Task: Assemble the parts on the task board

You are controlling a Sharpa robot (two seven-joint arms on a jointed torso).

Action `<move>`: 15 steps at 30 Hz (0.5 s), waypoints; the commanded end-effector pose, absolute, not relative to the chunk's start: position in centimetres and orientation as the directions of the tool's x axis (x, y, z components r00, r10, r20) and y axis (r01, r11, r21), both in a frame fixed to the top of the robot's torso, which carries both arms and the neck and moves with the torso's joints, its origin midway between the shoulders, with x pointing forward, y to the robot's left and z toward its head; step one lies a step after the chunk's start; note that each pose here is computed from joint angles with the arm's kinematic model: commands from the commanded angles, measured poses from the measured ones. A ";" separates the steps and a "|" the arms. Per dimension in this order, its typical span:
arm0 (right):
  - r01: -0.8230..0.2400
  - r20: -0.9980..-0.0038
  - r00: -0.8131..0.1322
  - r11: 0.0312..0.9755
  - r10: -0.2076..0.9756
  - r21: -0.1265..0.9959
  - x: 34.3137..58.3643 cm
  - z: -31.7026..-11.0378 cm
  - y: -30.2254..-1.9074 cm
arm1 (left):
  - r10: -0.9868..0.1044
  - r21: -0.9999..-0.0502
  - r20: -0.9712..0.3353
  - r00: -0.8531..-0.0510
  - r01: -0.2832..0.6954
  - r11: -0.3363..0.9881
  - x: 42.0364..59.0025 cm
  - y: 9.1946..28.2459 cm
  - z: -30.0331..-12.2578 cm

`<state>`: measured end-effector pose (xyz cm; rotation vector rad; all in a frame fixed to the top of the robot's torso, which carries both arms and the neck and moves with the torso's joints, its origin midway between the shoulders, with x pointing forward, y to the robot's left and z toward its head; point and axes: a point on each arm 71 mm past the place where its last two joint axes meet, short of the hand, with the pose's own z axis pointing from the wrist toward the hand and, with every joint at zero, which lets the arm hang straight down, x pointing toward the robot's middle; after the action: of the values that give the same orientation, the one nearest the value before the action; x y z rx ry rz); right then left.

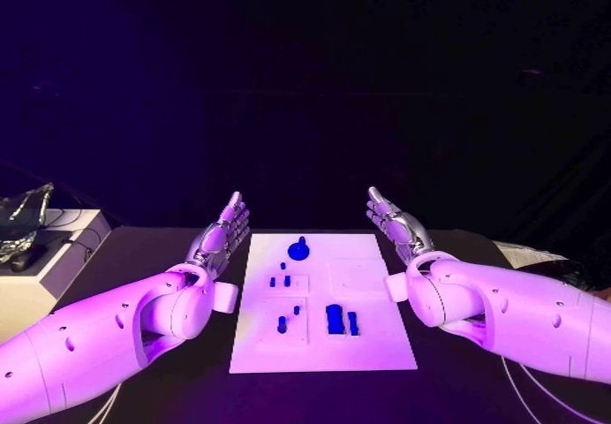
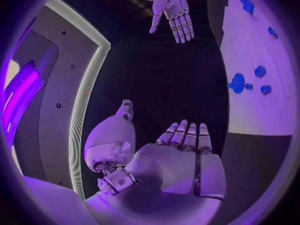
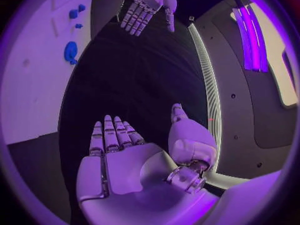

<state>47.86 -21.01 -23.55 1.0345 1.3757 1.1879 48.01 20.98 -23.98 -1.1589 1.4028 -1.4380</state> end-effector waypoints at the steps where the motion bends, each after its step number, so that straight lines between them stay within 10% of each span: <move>1: -0.008 -0.055 -0.038 0.055 0.998 0.998 47.1 -23.0 -20.4 | -0.991 -0.998 0.062 -0.121 -0.011 -0.061 47.7 20.8 -23.1; 15: 0.001 0.010 -0.017 -0.010 1.000 1.000 46.2 -22.4 -19.2 | -1.000 -1.000 0.010 -0.017 -0.001 -0.010 46.2 19.2 -22.4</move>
<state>46.21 -19.15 -22.58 1.2053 1.2539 1.2307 46.15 18.89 -22.76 -1.2006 1.2840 -1.2751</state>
